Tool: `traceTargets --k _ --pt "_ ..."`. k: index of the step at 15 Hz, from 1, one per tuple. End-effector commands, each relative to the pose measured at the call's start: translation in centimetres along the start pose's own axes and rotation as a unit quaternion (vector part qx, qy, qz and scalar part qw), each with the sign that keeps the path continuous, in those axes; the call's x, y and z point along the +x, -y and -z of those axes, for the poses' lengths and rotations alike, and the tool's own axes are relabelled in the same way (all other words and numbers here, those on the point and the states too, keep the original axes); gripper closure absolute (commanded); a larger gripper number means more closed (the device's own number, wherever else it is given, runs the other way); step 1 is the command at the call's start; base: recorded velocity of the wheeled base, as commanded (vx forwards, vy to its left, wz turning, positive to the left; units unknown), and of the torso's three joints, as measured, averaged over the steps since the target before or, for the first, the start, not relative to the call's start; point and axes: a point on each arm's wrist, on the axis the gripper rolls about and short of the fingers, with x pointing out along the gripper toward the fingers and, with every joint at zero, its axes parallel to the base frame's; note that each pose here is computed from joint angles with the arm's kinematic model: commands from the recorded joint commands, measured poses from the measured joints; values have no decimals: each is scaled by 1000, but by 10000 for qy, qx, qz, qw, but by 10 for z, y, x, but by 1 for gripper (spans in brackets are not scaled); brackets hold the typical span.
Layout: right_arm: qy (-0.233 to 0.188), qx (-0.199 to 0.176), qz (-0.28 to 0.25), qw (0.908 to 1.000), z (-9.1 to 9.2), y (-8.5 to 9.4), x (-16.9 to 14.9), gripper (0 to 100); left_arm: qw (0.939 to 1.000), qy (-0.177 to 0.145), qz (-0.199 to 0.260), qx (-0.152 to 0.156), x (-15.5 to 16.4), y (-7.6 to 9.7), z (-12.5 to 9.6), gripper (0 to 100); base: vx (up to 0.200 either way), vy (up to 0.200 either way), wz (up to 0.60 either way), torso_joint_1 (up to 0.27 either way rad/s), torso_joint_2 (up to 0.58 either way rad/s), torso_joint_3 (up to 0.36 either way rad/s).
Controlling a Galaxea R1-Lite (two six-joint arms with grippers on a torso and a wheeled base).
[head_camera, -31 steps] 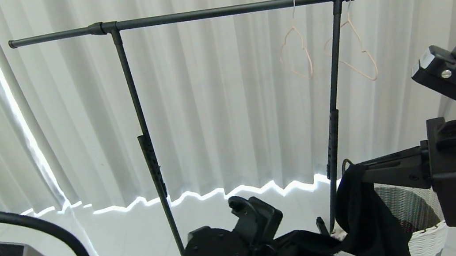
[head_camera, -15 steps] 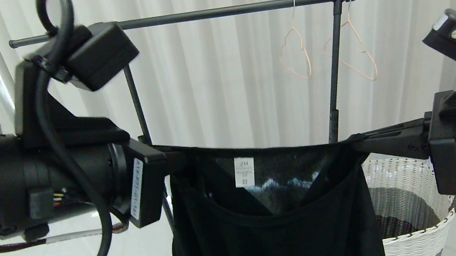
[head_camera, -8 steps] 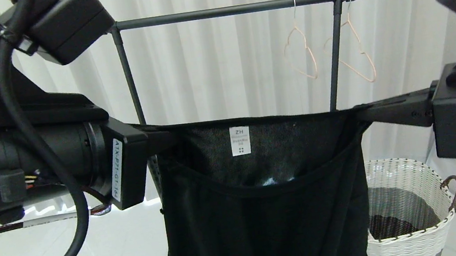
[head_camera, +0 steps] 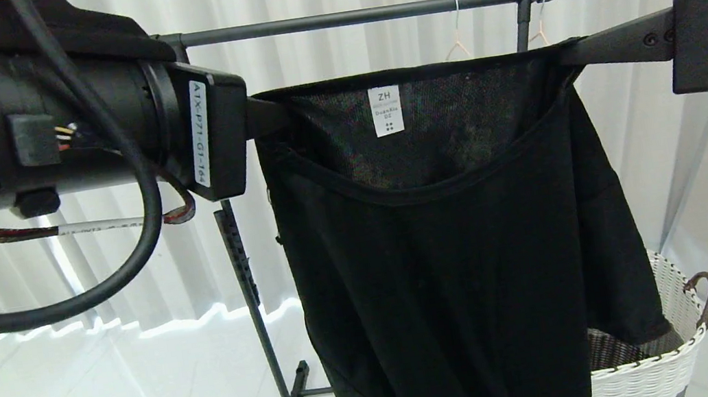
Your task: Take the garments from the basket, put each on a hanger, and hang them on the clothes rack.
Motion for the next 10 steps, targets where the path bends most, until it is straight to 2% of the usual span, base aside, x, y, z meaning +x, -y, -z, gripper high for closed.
traceTargets --k 1,3,7,10 --pt "-45 -47 23 10000 -4 2 7 100 9992 -168 -255 246 13 -11 3 100 0 0 0 0 0 0" --pt "-68 -45 23 10000 -4 2 1 100 9961 -226 -497 700 18 -25 4 100 0 0 0 0 0 0" --pt "-60 -54 23 10000 -4 1 -9 100 9973 -146 -211 686 19 -22 5 100 0 0 0 0 0 0" --pt "-340 -21 -142 9993 0 -3 -44 100 9974 111 -196 680 30 -20 3 100 0 0 0 0 0 0"
